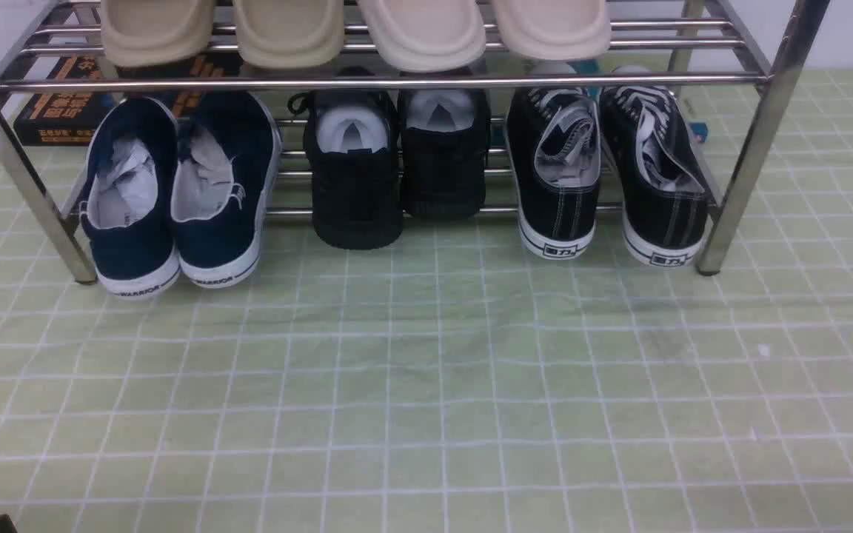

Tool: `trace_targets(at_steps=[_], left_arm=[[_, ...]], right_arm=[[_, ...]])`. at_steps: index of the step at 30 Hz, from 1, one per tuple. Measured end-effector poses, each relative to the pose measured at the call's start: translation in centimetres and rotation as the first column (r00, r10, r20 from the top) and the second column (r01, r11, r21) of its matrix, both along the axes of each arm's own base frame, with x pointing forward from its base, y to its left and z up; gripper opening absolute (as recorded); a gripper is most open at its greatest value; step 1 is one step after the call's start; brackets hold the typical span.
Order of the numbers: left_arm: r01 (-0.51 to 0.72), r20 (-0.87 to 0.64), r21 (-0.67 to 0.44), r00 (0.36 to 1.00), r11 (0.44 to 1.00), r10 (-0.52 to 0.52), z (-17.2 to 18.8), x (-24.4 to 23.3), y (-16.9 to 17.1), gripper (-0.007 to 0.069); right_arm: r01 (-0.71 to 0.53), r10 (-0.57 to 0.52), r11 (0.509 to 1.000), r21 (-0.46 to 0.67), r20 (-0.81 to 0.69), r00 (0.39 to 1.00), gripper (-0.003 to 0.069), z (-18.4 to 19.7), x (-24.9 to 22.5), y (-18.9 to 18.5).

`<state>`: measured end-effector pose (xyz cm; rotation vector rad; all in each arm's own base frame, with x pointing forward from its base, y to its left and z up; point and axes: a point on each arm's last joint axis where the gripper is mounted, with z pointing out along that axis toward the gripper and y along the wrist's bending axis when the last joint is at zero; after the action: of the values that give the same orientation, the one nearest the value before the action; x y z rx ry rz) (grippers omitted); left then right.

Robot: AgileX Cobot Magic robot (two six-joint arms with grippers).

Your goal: Take the shoes off the shelf with your hand from the green coffee tablecloth.

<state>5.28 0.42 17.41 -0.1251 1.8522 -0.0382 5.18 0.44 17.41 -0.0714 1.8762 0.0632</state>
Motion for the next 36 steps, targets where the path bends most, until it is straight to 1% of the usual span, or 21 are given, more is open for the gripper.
trace_targets(at_steps=[34,35,36], left_arm=[[0.000,0.000,0.000,1.000,1.000,0.000,0.00,0.00,0.00,0.0242],[0.000,0.000,0.000,1.000,1.000,0.000,0.00,0.00,0.00,0.0242],[0.000,0.000,0.000,1.000,1.000,0.000,0.00,0.00,0.00,0.0242]], right_arm=[[0.000,0.000,1.000,0.000,0.000,1.000,0.0239,0.00,0.00,0.00],[0.001,-0.001,1.000,0.002,0.000,1.000,0.0239,0.00,0.00,0.00],[0.002,-0.002,1.000,0.030,0.000,1.000,0.0239,0.02,0.00,0.07]])
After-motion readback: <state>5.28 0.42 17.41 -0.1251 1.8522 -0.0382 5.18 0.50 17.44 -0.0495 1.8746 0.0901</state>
